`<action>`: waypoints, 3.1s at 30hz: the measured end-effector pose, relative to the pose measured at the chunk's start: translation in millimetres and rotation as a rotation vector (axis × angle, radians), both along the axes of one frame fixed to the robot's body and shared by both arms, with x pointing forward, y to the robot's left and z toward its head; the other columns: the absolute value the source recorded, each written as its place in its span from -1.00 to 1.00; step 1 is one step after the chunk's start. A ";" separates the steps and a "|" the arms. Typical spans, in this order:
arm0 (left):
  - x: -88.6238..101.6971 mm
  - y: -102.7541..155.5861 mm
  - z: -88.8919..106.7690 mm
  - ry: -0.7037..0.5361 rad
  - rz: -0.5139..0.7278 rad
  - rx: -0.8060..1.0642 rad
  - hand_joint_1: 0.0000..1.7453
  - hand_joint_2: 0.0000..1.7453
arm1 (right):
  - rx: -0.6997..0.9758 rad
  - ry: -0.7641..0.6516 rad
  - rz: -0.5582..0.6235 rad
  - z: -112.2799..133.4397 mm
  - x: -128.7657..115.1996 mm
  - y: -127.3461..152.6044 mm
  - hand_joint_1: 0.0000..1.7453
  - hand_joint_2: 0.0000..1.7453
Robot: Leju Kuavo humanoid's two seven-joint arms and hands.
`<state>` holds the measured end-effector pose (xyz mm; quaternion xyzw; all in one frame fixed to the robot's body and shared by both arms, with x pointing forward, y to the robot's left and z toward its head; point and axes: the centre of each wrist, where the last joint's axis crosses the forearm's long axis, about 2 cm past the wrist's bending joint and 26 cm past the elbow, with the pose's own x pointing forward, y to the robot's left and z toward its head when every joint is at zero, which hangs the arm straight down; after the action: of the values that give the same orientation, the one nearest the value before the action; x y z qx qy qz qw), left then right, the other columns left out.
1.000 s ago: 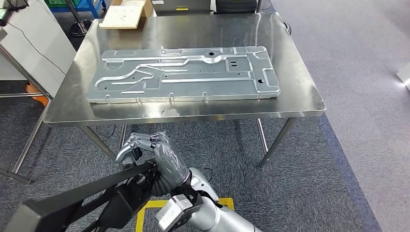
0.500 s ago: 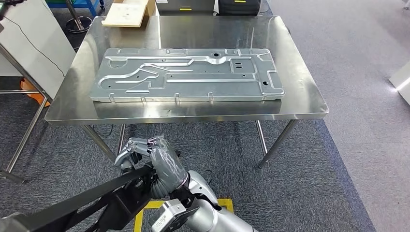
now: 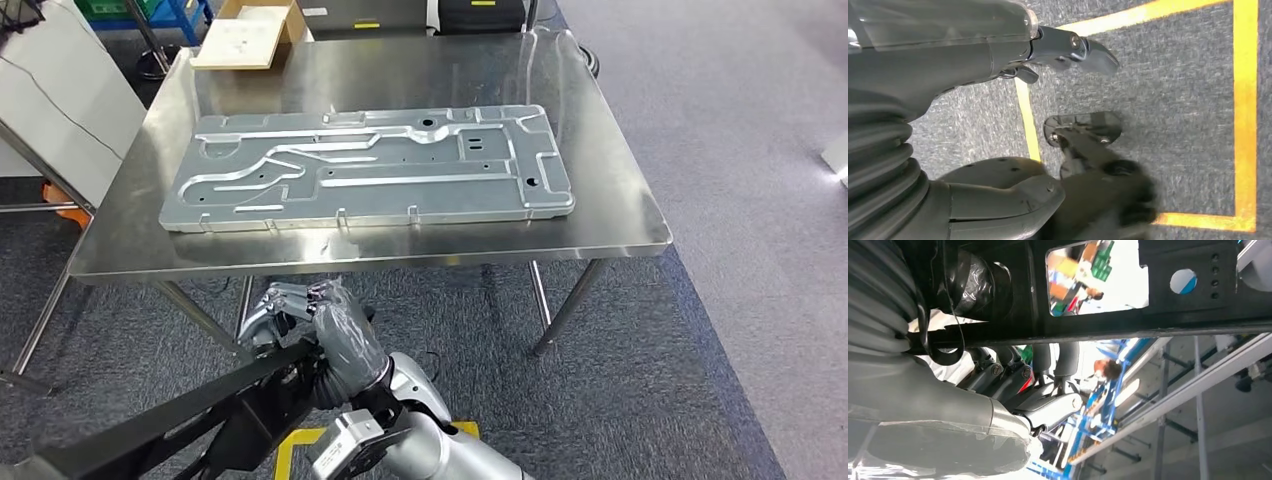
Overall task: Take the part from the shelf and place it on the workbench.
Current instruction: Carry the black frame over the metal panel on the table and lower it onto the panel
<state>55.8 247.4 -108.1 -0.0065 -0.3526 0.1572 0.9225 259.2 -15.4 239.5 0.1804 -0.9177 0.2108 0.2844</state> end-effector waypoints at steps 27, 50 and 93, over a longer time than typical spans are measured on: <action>27.1 -6.0 5.0 -0.003 -0.116 -0.020 -1.00 1.00 | -0.167 -0.327 -0.646 126.4 123.8 -91.1 1.00 1.00; 42.1 -17.0 9.2 -0.061 -0.187 -0.018 -1.00 1.00 | -0.513 -0.277 -1.021 134.3 207.2 -171.3 1.00 1.00; 49.8 -17.9 11.1 -0.081 -0.210 -0.030 -1.00 1.00 | -0.766 -0.208 -0.765 89.0 218.8 -156.6 1.00 1.00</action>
<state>105.6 229.5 -96.9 -0.0636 -0.3845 0.0647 0.9187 478.0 -172.0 328.5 -0.3041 -0.7988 0.4280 0.2938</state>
